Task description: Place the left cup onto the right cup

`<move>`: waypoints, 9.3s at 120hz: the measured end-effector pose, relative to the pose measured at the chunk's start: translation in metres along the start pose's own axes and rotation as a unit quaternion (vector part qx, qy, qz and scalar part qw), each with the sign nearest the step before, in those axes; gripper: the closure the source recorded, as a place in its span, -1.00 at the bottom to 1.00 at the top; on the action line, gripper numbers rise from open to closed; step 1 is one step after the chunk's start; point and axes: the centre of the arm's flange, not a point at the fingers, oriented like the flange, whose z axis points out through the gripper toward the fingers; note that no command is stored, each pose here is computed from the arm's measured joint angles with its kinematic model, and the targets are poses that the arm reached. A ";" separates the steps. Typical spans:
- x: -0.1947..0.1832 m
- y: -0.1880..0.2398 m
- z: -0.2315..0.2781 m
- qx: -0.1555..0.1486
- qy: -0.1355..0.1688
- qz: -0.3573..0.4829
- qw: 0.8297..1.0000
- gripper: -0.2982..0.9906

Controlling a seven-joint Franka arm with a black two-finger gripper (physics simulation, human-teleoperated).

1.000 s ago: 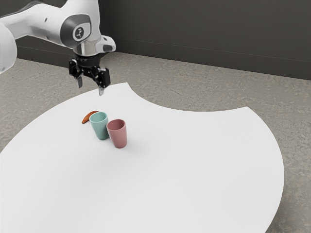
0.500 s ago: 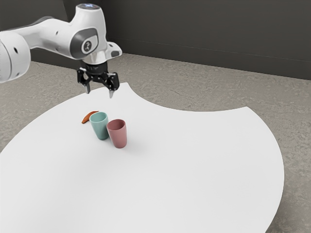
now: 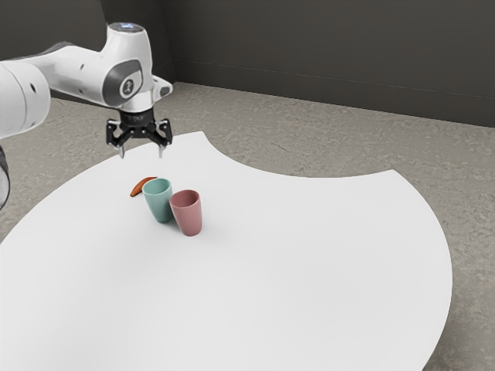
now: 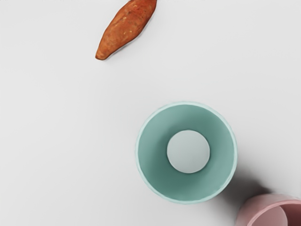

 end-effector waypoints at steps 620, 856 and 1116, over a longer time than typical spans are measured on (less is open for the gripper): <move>-0.037 0.094 0.006 -0.041 -0.009 -0.083 0.996 0.67; -0.037 0.099 0.013 -0.033 -0.005 -0.083 0.996 0.67; -0.044 0.118 0.036 -0.043 -0.011 -0.091 0.995 0.22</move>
